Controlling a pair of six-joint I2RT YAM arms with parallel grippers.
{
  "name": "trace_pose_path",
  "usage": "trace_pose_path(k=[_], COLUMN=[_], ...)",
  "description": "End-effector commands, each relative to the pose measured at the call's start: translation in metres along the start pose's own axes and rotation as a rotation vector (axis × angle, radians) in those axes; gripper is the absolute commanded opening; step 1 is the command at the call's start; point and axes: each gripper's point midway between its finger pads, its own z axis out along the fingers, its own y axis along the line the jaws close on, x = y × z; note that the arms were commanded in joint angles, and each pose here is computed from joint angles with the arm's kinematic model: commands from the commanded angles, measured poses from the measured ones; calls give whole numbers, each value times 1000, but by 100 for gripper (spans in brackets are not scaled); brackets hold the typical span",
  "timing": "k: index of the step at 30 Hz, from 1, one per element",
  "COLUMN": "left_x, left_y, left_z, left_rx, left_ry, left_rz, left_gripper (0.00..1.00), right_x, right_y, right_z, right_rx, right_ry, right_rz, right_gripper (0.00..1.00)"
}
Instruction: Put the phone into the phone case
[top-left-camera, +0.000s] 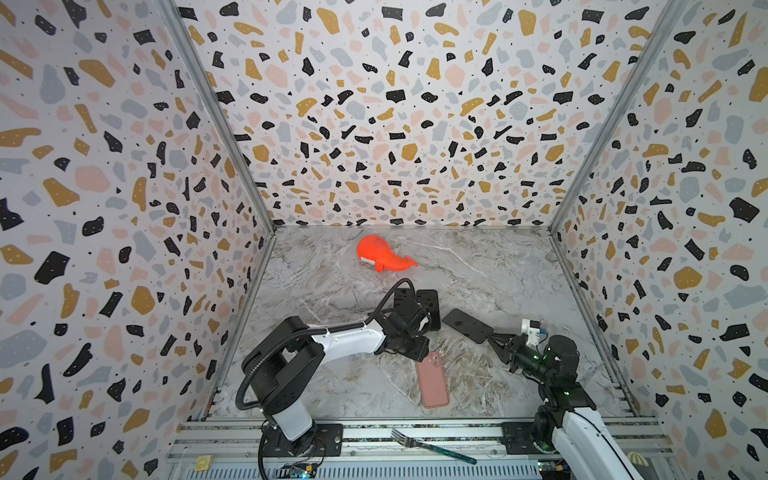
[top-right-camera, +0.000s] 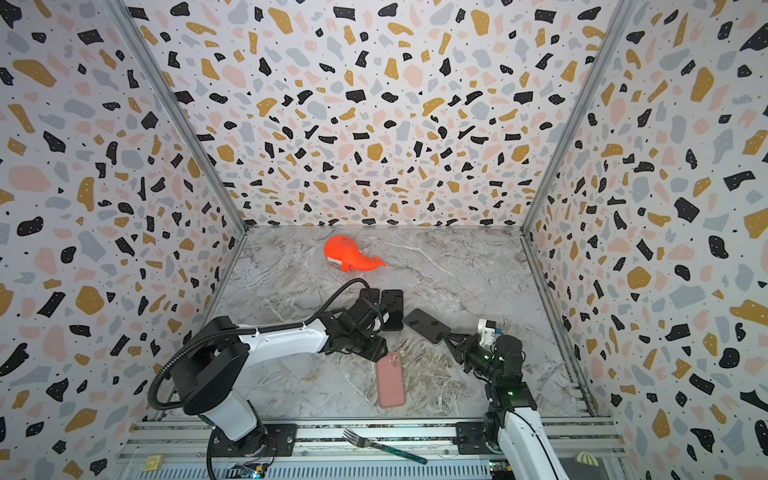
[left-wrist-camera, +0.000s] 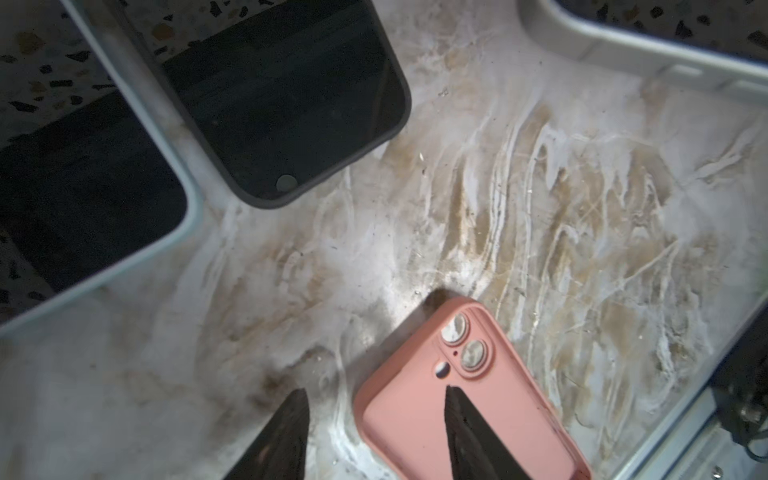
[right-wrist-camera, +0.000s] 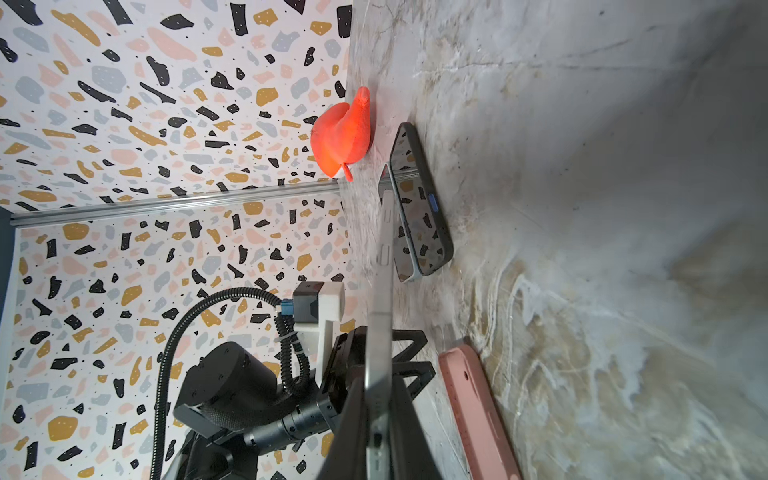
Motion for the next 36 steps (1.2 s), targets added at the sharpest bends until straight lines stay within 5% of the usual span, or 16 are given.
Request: trace_pose_path(k=[1,10,26,30,36], left_x=[6,24,29,34,31], left_y=[-2,-5,15,24,39], left_z=[5,26,13,9,-5], left_rx=[-44,-113,-214,-244,-228], left_ry=[58,148,109,92,8], left_rz=[106,164,132,80,-144], left_gripper=[55,42,14,8,0], right_x=[0,-2,-1,1,12], right_y=[35,28,27,26,35], right_z=[-3,-3,-2,-3,-5], right_rx=[-84,-74,-42,-27,-15], right_ry=[20,15,35,46,119], right_rz=[-110,-111,-158,-174,-203], right_gripper=[0,0,0,0,0])
